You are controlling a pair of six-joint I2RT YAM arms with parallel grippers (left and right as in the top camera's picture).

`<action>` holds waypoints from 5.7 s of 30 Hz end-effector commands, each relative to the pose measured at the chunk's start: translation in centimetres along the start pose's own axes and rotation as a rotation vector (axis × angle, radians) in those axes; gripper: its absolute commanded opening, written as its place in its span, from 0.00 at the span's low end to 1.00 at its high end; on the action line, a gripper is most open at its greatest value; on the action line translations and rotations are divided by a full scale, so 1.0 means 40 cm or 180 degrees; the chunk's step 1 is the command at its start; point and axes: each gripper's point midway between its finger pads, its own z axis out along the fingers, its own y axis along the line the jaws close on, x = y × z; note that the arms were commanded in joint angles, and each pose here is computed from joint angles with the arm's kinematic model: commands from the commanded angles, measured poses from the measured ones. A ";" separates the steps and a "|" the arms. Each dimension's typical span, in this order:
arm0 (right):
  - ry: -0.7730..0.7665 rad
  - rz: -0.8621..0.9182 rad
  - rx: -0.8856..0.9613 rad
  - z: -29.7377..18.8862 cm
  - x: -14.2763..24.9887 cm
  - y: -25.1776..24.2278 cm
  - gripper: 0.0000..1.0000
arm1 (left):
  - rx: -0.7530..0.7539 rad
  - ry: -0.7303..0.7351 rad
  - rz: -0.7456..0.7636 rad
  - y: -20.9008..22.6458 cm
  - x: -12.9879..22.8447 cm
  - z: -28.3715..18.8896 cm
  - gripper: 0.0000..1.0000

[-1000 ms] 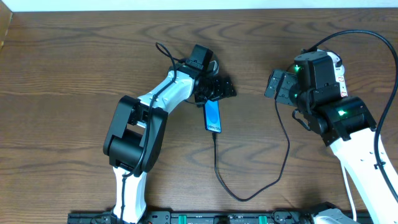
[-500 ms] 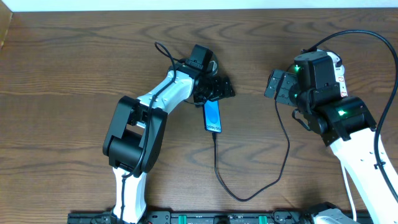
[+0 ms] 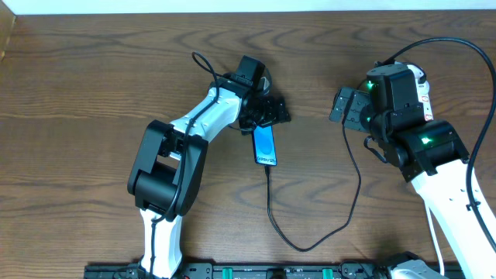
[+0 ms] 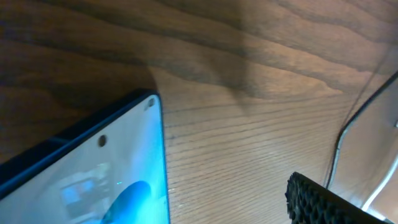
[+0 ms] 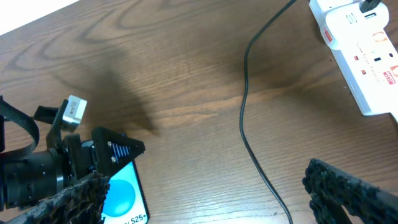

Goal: Plug charger to phone and switch on socket
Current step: 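Tilt the phone down and lay it flat with the left gripper, then open the left gripper and lift it away from the phone, then move the right gripper over the power strip beside the charger, then press the orange switch next to the charger with the right gripper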

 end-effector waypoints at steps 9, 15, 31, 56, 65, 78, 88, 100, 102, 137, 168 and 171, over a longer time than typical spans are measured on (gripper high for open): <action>0.0057 0.0002 0.0035 0.004 0.010 -0.004 0.99 | -0.0610 0.0082 -0.0175 0.129 0.031 0.042 0.90; 0.0066 0.0000 0.0041 0.004 0.012 -0.005 0.99 | -0.0714 0.0105 -0.0201 0.145 0.039 0.038 0.90; 0.0069 0.0000 0.0042 0.004 0.012 -0.006 0.99 | -0.0777 0.0158 -0.0230 0.155 0.051 0.035 0.90; 0.0076 -0.0002 0.0049 0.004 0.014 -0.007 0.99 | -0.1387 -0.0787 -0.0005 0.190 -0.034 -0.331 0.90; 0.0091 -0.0005 0.0056 0.004 0.017 -0.008 0.99 | -0.1400 -0.1342 0.0083 0.130 0.055 -0.589 0.90; 0.0115 -0.0009 0.0070 0.004 0.021 -0.011 0.99 | -0.1351 -0.1427 0.0102 0.119 0.069 -0.621 0.90; 0.0221 -0.0107 -0.0371 -0.030 -0.018 0.010 0.99 | -0.1351 -0.1427 0.0102 0.119 0.069 -0.621 0.90; -0.0350 0.0211 -0.0096 -0.217 -0.265 -0.228 0.99 | -0.1351 -0.1427 0.0102 0.119 0.069 -0.621 0.90; -0.0362 0.0318 0.0025 -0.232 -0.290 -0.275 0.99 | -0.1351 -0.1427 0.0102 0.119 0.069 -0.621 0.90; 0.1543 0.0214 -0.0689 0.344 -0.191 -0.530 0.99 | -0.1351 -0.1427 0.0101 0.119 0.069 -0.621 0.90; 0.1589 -0.0104 -0.0904 0.497 -0.145 -0.506 0.99 | -0.1351 -0.1427 0.0101 0.119 0.069 -0.621 0.90; 0.1635 -0.0109 -0.0918 0.505 -0.129 -0.499 0.99 | -0.1351 -0.1427 0.0101 0.119 0.069 -0.621 0.90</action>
